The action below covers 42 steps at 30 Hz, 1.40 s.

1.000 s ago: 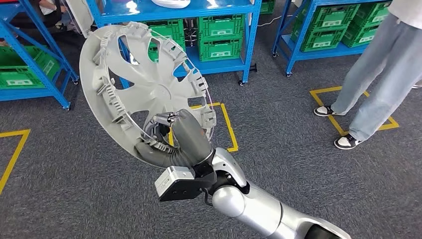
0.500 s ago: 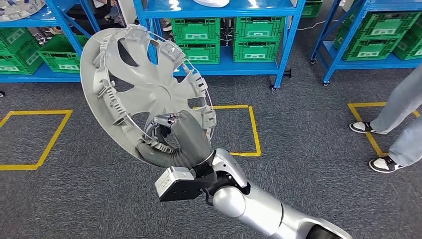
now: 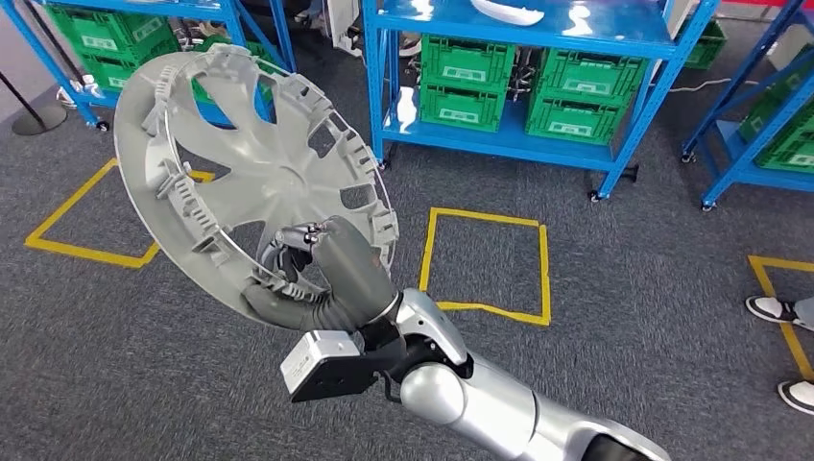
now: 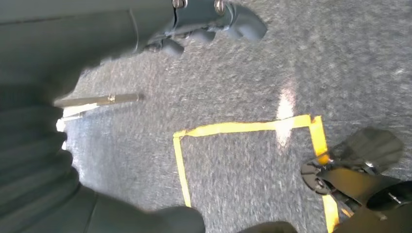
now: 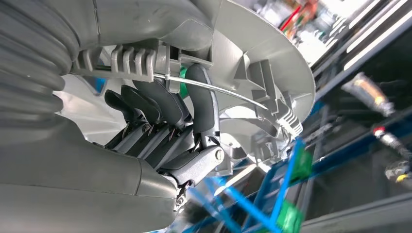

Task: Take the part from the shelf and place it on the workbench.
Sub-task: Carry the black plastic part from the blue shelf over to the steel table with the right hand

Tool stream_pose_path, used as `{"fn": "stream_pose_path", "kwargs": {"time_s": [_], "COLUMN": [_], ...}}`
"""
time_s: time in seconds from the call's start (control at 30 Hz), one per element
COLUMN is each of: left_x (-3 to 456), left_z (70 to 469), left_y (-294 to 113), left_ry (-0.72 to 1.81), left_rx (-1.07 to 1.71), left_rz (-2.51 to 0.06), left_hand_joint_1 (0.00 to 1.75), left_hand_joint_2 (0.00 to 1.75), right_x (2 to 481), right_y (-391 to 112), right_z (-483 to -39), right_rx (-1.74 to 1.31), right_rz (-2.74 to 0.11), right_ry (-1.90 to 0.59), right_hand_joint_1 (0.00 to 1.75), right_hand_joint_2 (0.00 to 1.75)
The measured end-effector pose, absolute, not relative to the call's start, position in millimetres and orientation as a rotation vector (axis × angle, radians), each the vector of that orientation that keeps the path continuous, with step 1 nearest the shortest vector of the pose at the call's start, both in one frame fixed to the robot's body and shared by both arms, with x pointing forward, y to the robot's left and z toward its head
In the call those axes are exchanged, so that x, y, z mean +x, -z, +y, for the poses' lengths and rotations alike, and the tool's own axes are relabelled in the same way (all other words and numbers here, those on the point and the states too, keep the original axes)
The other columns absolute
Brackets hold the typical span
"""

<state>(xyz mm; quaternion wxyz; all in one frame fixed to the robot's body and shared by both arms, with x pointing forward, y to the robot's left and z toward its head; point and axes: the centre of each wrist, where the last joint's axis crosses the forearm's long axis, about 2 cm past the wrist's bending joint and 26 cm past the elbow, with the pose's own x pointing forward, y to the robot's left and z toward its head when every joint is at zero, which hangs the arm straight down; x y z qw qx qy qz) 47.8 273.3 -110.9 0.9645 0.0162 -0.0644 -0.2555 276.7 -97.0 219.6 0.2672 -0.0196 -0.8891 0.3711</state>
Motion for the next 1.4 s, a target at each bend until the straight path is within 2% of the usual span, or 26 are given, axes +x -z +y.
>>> {"fn": "stream_pose_path", "kwargs": {"time_s": [0.97,1.4], "left_x": [47.7,53.8], "left_z": [260.8,259.8], "left_y": [110.2,109.4], "left_ry": [0.532,0.574], "left_rx": [0.041,0.034], "left_rz": [-0.135,-0.135], "left_hand_joint_1": [0.0,0.0], "left_hand_joint_2": [1.75,1.75], "right_x": [273.6,269.9], "right_y": [-212.5,-198.9], "right_z": [-95.9,-116.3], "right_rx": [-0.039,-0.137], "right_rz": [-2.387,-2.36], "right_ry": [-1.014,-0.986], "right_hand_joint_1": [1.75,1.75], "right_hand_joint_2": [1.75,1.75]}}
